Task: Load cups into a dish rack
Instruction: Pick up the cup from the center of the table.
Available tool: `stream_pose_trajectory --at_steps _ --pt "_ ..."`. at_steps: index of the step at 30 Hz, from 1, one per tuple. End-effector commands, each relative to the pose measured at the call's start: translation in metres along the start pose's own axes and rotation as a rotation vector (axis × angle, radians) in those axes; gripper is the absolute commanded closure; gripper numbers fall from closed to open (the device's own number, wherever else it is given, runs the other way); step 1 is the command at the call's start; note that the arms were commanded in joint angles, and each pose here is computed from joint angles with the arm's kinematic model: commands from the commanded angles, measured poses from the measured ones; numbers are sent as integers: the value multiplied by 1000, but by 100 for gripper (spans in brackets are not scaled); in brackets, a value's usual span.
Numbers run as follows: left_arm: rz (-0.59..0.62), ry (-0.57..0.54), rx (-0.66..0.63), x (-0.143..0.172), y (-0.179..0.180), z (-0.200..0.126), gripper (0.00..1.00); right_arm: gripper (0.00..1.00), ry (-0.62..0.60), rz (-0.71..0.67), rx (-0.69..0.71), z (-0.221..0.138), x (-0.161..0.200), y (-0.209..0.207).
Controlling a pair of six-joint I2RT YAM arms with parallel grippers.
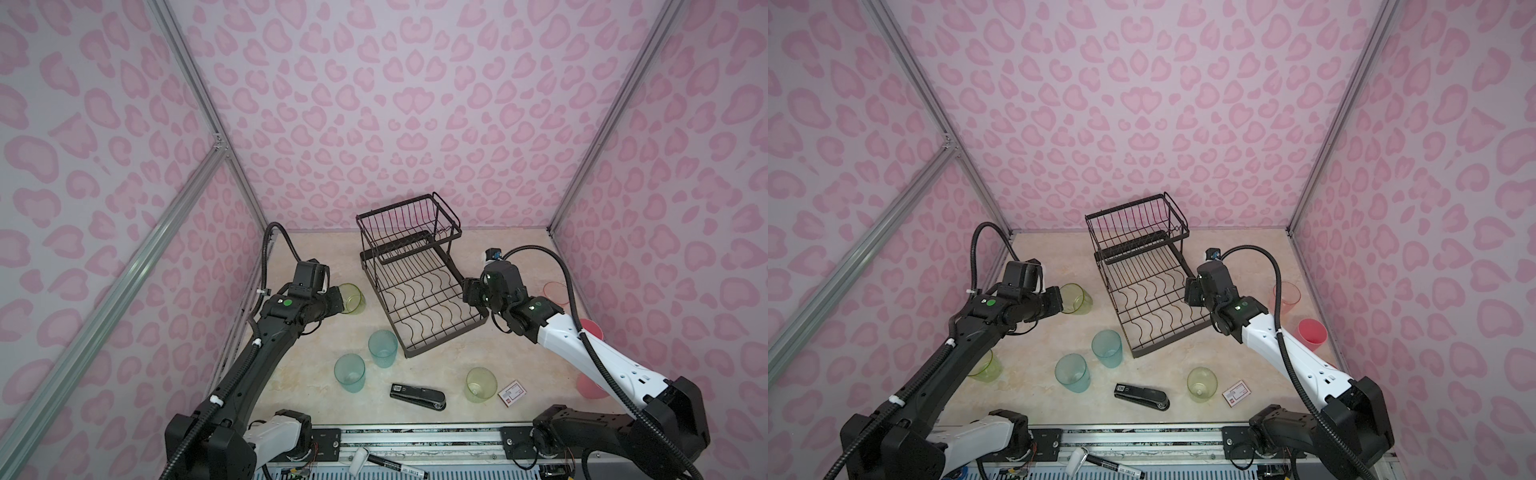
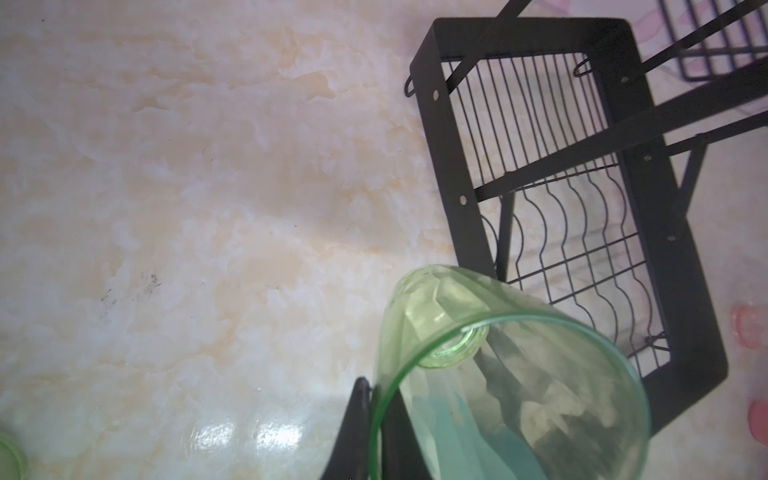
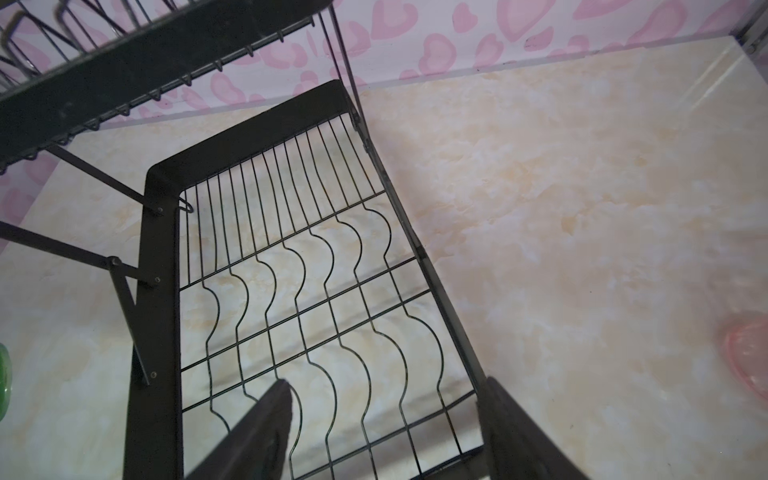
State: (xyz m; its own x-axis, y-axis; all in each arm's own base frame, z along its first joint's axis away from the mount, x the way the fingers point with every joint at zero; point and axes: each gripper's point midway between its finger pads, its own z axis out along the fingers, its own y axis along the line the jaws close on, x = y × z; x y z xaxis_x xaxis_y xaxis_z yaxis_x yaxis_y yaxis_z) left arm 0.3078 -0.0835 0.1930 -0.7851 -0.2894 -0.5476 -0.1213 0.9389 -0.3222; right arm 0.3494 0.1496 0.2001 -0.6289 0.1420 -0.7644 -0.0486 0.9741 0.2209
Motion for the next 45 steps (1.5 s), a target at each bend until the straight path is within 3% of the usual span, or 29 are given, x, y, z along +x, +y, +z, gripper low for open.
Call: stream_pose_trajectory --at_steps 1,9,17,22,35,45 --pt "3 -28 92 -5 -17 -18 97 29 15 54 -51 -4 2 9" --pt "23 -60 320 1 -53 -49 97 27 26 213 -142 -13 -2 19" --pt "86 -162 496 2 -103 -68 97 26 9 525 -273 -20 -6 13" --pt "133 -232 576 4 -136 -74 97 25 8 637 -319 -29 -12 16" --pt "240 -417 761 25 -219 -67 97 24 62 1044 -508 -34 -22 13" --pt "275 -451 800 27 -265 -49 97 24 69 1241 -609 -37 -28 7"
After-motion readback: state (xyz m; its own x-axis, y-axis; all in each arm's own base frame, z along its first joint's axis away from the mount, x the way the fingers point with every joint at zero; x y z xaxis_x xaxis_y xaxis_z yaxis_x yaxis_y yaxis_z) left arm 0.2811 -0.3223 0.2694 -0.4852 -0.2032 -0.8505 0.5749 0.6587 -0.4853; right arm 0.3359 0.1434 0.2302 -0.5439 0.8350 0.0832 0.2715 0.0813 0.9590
